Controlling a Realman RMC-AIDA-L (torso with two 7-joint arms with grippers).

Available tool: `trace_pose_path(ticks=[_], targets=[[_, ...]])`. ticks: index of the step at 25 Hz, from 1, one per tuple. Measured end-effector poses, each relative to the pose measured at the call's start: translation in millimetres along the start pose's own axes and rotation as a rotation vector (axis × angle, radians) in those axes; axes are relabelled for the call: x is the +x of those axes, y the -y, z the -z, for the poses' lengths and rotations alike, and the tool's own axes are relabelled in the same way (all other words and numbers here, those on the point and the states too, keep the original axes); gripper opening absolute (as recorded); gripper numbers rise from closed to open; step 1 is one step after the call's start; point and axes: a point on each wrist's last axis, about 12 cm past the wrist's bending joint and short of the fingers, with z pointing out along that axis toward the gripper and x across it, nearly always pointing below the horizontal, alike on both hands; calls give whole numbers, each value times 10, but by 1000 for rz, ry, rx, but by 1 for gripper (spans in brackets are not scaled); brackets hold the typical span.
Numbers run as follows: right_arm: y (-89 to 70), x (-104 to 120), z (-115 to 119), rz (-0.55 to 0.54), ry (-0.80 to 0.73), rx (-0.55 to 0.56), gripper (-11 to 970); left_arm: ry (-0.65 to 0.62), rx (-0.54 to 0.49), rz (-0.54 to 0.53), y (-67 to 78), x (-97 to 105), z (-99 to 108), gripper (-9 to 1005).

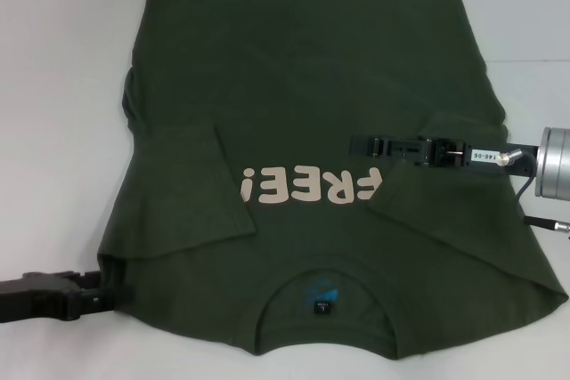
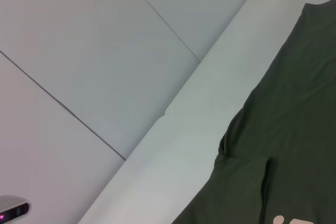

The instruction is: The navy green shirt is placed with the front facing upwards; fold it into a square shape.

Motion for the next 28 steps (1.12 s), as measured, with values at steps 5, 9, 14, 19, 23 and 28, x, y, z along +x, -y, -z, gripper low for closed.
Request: trace_pose_path(ticks=[5,9,14,19,23,28], targets=[[3,4,7,0,1,2,895,1,13,-10,23,-33,-42,747],[8,12,15,-2,1,4,894,2,15,-17,31,-59,-70,731],[9,16,18,-3,1,4,894,-9,17,-25,46,-68,-105,711],[11,21,20,-5,1,4,894,-4,8,-25,44,-92,-107,691],[7,21,21,-6,3,0,894,-3,-25,-5,4,-143,-113,675],[3,16,27,-6,7,-3,895,-35,-76,-1,-22,-151,-162,549]])
